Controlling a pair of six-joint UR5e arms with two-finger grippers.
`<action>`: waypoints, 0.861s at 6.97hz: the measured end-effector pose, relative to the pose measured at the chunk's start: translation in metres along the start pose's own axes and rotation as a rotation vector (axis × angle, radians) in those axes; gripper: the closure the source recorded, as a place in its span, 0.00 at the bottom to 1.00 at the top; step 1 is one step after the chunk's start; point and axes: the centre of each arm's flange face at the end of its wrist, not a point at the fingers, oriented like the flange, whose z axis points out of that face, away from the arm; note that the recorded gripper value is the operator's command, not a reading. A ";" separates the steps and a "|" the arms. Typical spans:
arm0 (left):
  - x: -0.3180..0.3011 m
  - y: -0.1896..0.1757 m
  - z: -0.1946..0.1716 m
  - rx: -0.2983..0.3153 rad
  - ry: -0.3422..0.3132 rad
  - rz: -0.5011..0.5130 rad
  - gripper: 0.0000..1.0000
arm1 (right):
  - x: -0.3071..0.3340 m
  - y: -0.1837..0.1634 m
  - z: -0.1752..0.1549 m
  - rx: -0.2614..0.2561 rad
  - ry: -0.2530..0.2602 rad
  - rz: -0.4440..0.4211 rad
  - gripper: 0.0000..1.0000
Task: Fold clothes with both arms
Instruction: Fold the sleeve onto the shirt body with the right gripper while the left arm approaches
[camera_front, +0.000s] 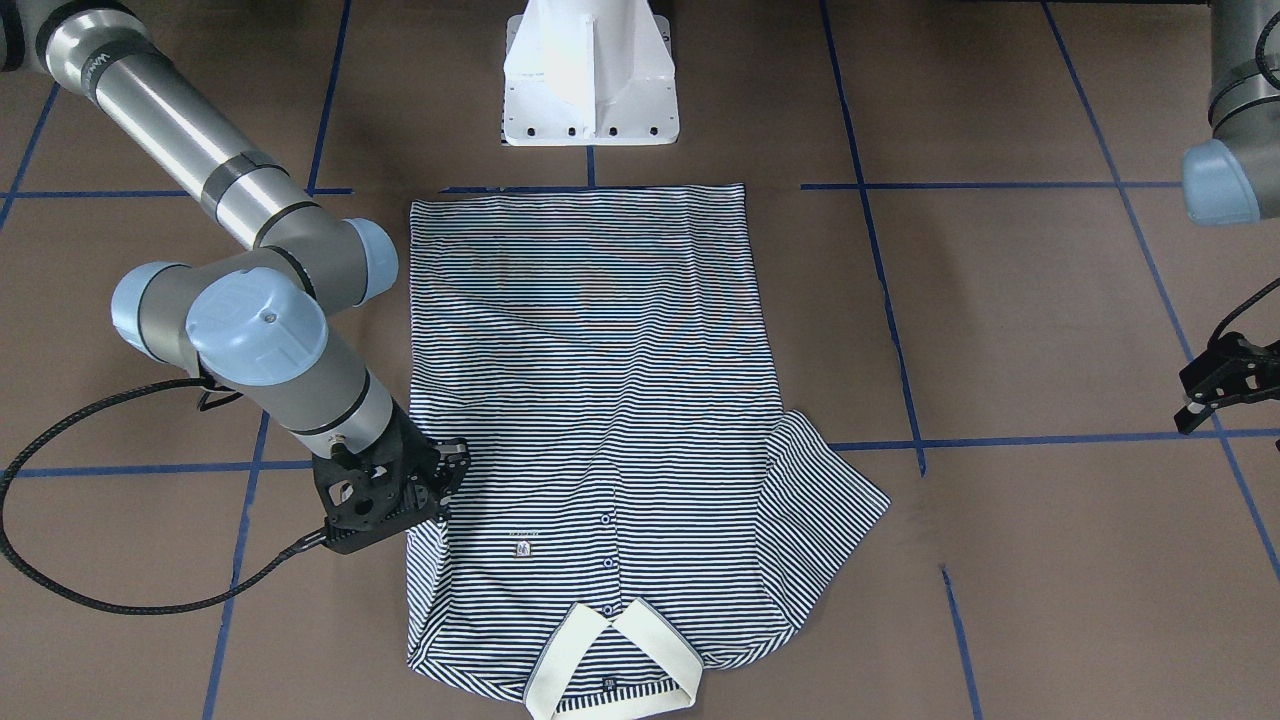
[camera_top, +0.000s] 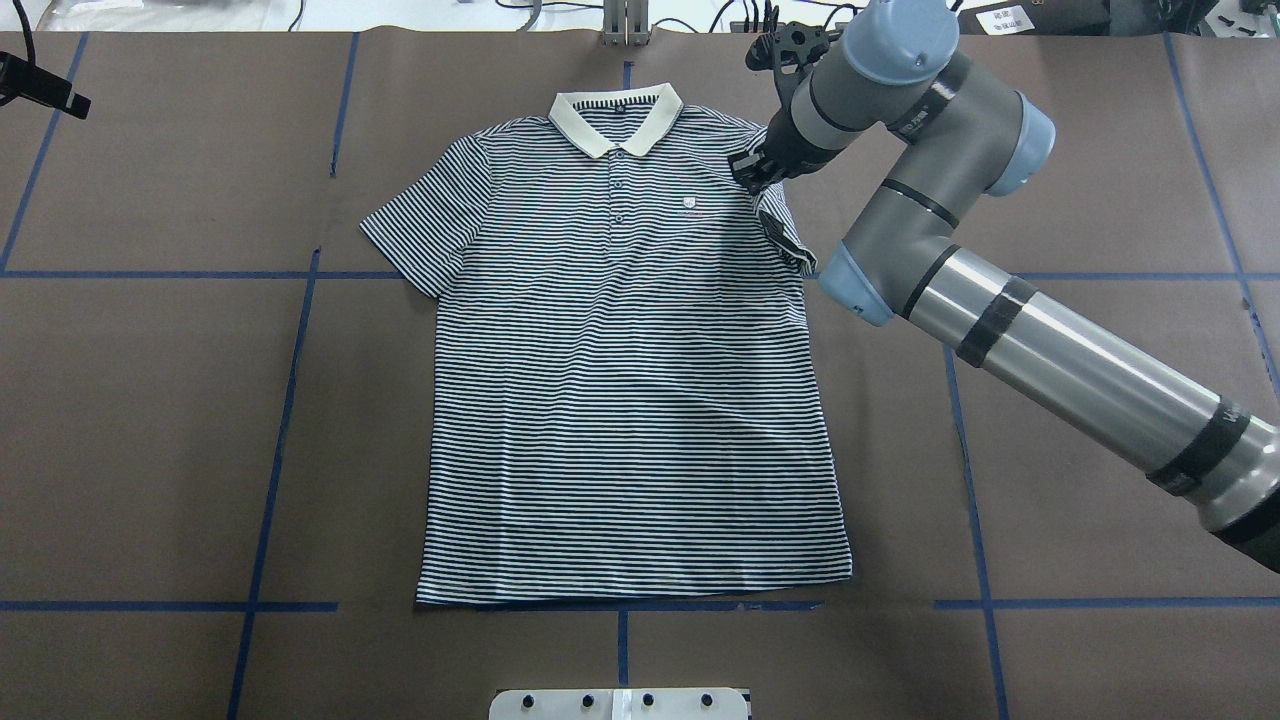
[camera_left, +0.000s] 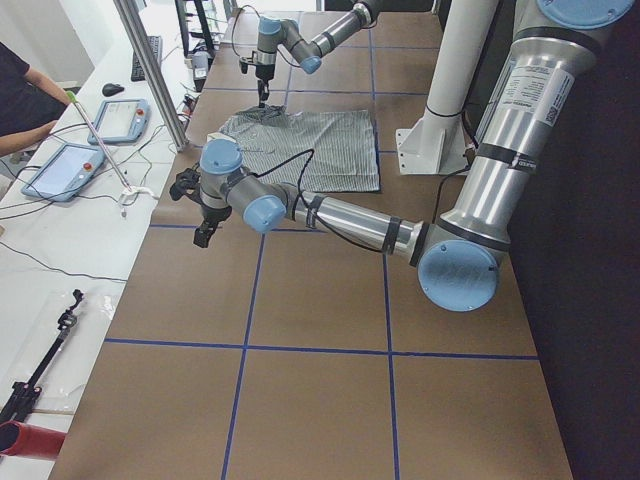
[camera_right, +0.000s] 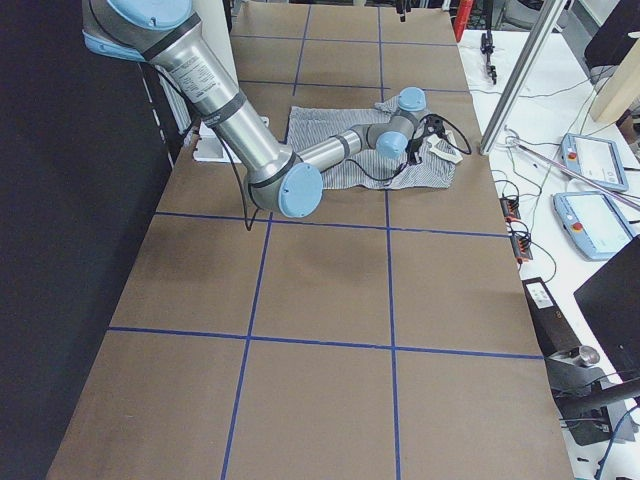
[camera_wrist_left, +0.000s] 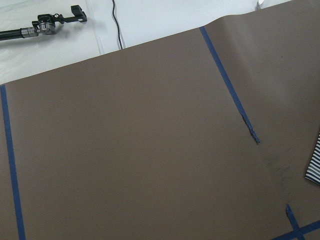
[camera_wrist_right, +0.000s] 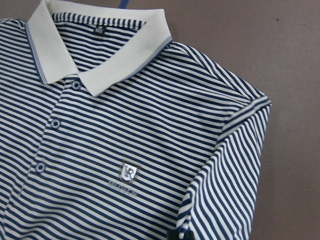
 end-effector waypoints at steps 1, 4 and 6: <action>0.000 0.000 0.000 0.000 0.000 0.000 0.00 | -0.020 -0.016 0.011 0.011 0.025 -0.003 1.00; 0.001 -0.002 -0.001 0.002 0.001 0.003 0.00 | -0.039 -0.043 0.040 0.011 0.105 0.010 0.01; 0.004 -0.004 -0.001 0.004 0.003 -0.008 0.00 | -0.040 -0.042 0.045 0.010 0.110 0.009 0.00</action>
